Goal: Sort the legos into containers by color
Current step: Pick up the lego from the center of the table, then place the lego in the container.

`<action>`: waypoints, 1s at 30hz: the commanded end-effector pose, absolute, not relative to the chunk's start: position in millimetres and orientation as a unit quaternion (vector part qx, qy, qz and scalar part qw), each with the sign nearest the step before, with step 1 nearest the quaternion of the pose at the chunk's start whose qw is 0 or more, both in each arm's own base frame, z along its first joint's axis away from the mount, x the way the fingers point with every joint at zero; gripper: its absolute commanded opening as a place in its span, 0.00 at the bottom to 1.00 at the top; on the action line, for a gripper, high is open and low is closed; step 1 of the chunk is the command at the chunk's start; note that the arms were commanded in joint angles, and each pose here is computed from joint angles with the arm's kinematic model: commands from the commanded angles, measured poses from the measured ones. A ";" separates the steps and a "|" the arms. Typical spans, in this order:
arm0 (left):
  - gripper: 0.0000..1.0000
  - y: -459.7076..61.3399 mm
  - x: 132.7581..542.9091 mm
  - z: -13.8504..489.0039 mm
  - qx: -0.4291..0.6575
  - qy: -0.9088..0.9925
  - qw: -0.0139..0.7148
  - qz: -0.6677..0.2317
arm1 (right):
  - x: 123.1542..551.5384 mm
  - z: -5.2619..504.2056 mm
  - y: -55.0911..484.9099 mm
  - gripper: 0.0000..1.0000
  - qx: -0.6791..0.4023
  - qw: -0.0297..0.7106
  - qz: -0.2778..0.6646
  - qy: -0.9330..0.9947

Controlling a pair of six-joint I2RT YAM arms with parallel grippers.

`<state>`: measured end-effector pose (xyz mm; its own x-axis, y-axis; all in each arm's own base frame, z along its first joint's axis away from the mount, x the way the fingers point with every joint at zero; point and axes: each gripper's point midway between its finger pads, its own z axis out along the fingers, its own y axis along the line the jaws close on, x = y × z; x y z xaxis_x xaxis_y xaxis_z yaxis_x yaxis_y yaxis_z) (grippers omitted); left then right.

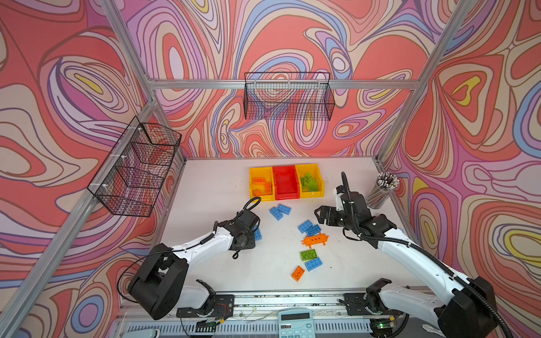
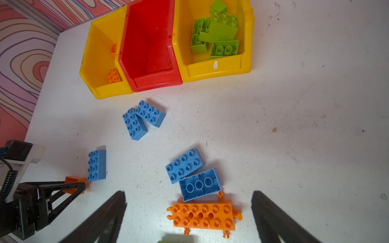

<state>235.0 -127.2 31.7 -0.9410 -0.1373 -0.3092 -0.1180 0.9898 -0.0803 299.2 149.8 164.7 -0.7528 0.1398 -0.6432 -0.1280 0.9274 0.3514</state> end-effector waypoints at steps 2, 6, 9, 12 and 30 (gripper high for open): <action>0.27 -121.6 238.7 37.9 -0.061 0.984 0.166 -0.011 | 302.6 168.5 152.0 0.98 0.002 0.357 0.190 0.915; 0.27 -127.2 251.7 47.5 -0.052 0.983 0.178 -0.012 | 302.6 168.5 150.8 0.98 0.003 0.357 0.187 0.915; 0.27 -133.1 270.2 64.5 -0.048 0.979 0.197 -0.017 | 303.6 171.1 150.7 0.98 0.002 0.361 0.187 0.914; 0.28 -142.5 298.6 88.1 -0.046 0.973 0.224 -0.030 | 303.9 171.5 150.9 0.98 0.002 0.362 0.188 0.913; 0.29 -194.3 484.8 130.8 -0.059 0.956 0.278 -0.071 | 306.5 173.2 143.1 0.98 0.001 0.366 0.160 0.917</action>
<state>482.5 -195.1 140.2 -0.8077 -0.1749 -0.5631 -0.0780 0.9783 -0.1920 302.1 145.3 164.5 -0.7465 0.1303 -0.6525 -0.1175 0.9394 0.3220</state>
